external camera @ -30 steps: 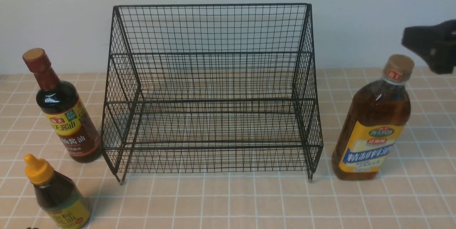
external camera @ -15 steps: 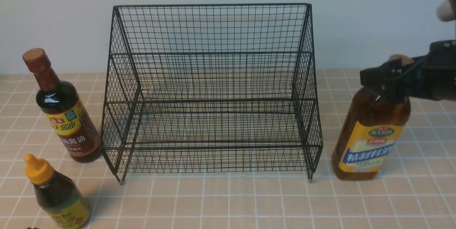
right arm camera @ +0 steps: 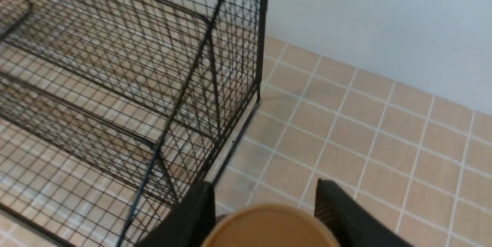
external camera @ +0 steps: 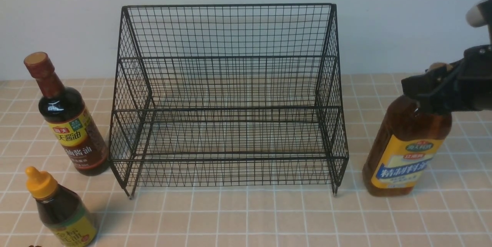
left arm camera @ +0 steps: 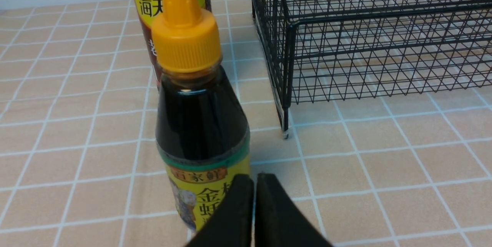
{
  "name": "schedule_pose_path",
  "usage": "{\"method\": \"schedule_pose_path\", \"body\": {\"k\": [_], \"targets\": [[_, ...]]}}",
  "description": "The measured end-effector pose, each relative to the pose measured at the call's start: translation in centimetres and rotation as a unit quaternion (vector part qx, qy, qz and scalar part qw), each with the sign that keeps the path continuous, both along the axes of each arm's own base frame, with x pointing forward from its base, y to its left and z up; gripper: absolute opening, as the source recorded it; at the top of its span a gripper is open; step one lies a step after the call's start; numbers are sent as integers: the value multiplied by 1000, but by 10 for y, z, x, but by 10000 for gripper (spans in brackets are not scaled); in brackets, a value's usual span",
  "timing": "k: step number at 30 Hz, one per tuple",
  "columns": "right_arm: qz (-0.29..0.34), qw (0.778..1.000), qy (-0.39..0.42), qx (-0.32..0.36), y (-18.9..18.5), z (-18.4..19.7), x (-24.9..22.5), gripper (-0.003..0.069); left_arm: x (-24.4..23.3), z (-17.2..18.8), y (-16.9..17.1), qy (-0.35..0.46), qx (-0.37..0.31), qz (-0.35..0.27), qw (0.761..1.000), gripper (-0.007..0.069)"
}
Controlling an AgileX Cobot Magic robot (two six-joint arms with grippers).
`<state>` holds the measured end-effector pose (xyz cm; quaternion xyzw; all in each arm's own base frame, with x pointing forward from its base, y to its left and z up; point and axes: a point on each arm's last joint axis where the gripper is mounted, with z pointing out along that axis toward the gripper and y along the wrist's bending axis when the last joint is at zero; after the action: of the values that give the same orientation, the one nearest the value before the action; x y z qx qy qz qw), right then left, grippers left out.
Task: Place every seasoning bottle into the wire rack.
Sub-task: Use the right arm to grab the condiment bottle closest to it, then use the right arm to put the condiment bottle back on the shelf
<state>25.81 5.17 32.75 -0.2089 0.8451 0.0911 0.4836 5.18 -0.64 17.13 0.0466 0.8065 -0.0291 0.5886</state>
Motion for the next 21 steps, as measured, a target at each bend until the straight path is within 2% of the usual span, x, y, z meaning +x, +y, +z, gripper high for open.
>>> {"method": "schedule_pose_path", "body": {"k": [2,5,11,17,21], "targets": [[7,1000,-14,1,1,12,-4,314,0,0,0,0,0,0,1000,-7],[22,998,-61,16,3,55,-14,314,0,0,0,0,0,0,1000,-7],[59,991,-112,43,9,113,-26,314,0,0,0,0,0,0,1000,-7],[77,978,-154,114,15,153,-32,314,0,0,0,0,0,0,1000,-7],[89,970,-155,164,20,162,-24,314,0,0,0,0,0,0,1000,-7]]}}
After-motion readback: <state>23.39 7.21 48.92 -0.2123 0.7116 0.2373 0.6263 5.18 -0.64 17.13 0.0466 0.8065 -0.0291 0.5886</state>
